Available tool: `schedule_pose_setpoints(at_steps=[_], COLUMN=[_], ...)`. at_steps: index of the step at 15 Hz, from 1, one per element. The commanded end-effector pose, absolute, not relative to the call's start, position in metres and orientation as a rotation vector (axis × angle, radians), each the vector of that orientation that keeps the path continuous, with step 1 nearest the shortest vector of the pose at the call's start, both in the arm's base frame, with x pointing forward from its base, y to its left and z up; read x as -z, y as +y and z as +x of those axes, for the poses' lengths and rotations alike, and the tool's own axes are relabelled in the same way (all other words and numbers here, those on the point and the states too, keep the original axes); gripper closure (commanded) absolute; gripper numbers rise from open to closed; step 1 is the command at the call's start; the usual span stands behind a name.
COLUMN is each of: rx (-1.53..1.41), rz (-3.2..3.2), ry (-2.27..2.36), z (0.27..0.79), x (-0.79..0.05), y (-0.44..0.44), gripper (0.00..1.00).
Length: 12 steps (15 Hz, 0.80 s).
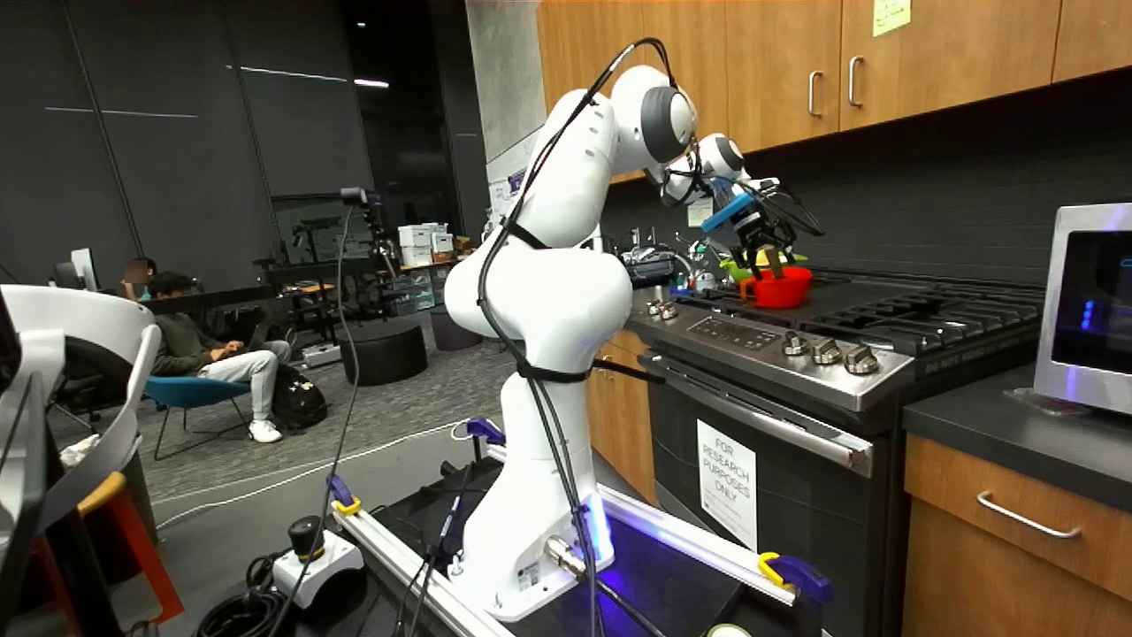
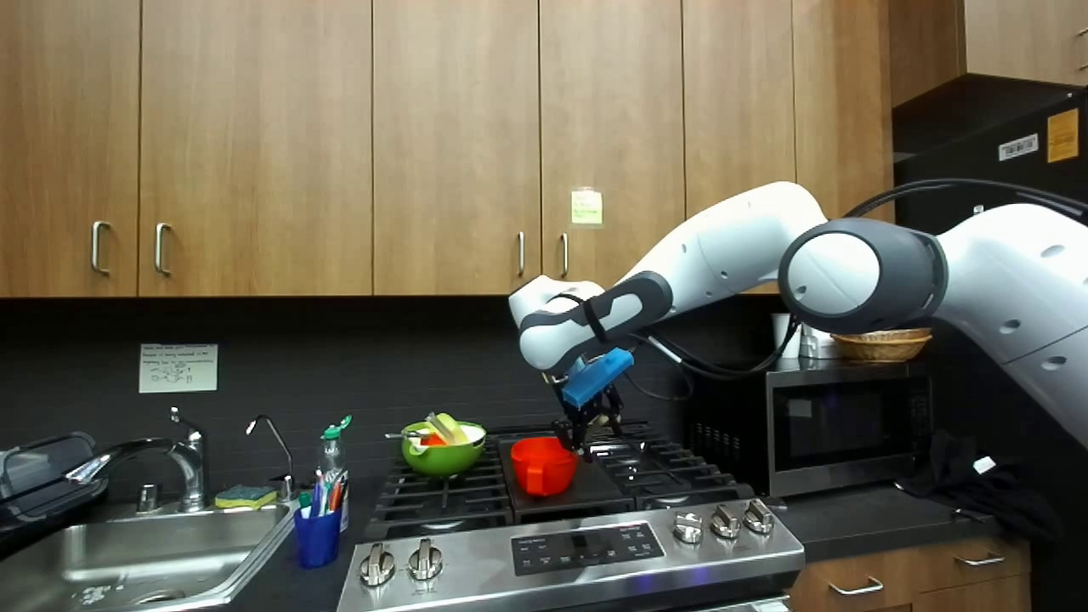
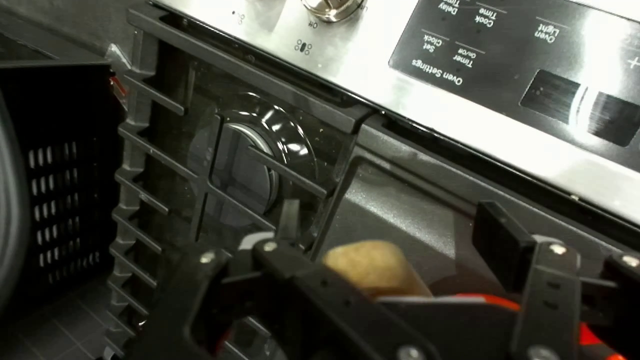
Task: Take the kitchen utensil out of the orange bowl
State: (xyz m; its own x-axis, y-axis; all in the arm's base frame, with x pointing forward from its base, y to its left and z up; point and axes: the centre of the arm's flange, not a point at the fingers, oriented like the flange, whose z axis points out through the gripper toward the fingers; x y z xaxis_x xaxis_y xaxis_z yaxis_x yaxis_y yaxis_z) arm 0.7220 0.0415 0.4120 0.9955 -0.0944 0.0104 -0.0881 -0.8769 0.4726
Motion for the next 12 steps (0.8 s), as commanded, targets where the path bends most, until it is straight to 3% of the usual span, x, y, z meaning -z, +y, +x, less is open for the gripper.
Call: schedule_pose_setpoints(at_steps=[1,5,7,12], rx=[0.007,0.012,0.015,0.027], rz=[2.649,2.648,2.648,2.645], ry=[-0.104,-0.099,-0.093,-0.093], z=[0.7232,0.7242,0.7242,0.7261], x=[-0.4145,-0.4133,-0.4123,-0.409], y=[0.0383,0.0375,0.0374,0.0331], gripper=[0.43,0.76,0.88,0.92])
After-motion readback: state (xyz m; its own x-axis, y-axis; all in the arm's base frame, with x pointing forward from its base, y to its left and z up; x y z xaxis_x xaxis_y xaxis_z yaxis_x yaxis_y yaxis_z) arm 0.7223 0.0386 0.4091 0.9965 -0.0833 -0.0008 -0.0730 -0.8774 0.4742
